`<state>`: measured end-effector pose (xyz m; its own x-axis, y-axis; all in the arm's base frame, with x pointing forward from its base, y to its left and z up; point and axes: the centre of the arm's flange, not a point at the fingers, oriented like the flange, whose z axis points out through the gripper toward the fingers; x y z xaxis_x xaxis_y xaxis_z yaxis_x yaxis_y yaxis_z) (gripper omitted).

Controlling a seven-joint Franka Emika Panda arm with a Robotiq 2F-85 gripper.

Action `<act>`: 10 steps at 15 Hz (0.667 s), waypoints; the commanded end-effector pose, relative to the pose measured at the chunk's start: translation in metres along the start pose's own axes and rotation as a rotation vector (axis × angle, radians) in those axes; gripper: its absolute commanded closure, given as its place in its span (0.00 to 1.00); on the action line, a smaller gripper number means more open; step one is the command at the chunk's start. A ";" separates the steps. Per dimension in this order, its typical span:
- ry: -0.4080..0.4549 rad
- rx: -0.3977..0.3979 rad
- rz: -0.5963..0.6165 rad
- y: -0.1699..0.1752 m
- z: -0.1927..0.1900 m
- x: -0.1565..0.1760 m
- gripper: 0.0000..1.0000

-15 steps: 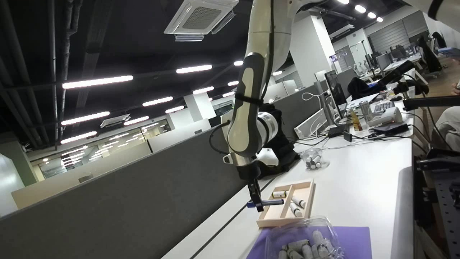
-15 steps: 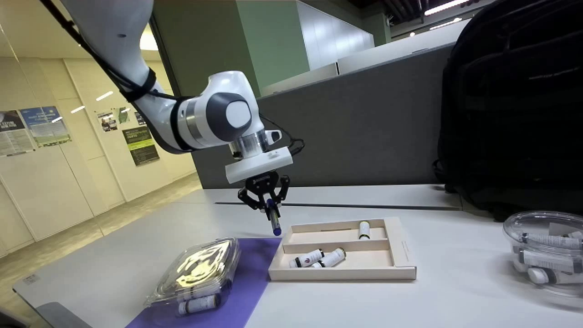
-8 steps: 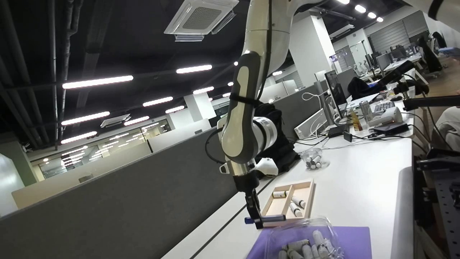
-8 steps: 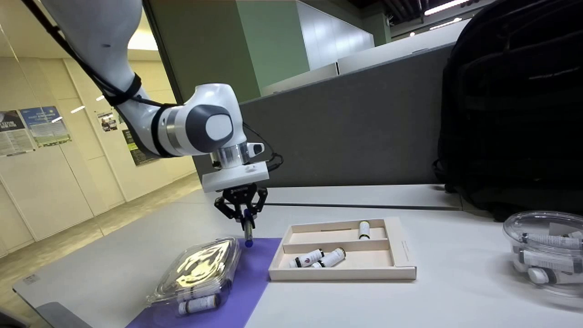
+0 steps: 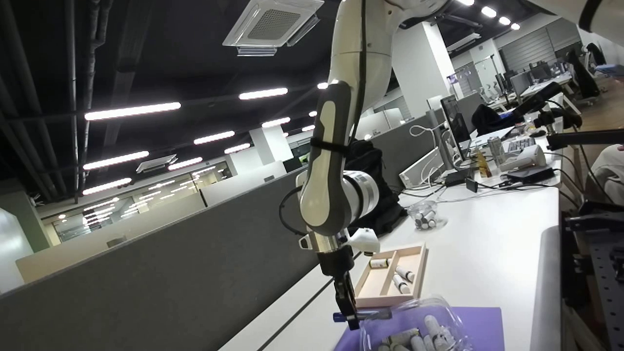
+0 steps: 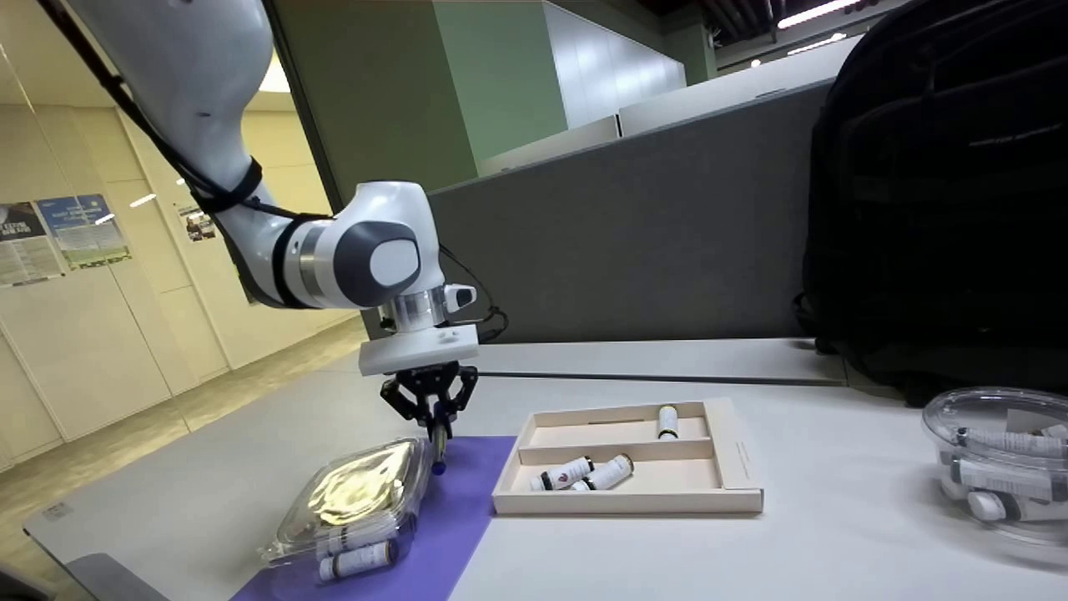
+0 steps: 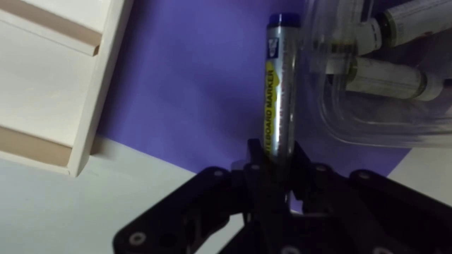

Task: Put the marker on the purple mat

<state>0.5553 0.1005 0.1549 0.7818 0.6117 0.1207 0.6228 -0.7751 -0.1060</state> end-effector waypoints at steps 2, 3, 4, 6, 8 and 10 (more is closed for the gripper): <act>0.004 0.008 0.044 0.004 0.004 -0.002 0.95; 0.001 0.009 0.047 0.005 0.005 -0.003 0.54; 0.001 0.010 0.053 0.006 0.004 -0.004 0.53; 0.005 0.009 0.063 0.008 0.001 -0.005 0.41; 0.017 0.011 0.077 0.012 -0.005 -0.006 0.27; 0.038 0.010 0.088 0.013 -0.016 -0.006 0.13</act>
<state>0.5573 0.0889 0.1493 0.8109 0.5728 0.1199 0.5846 -0.8020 -0.1226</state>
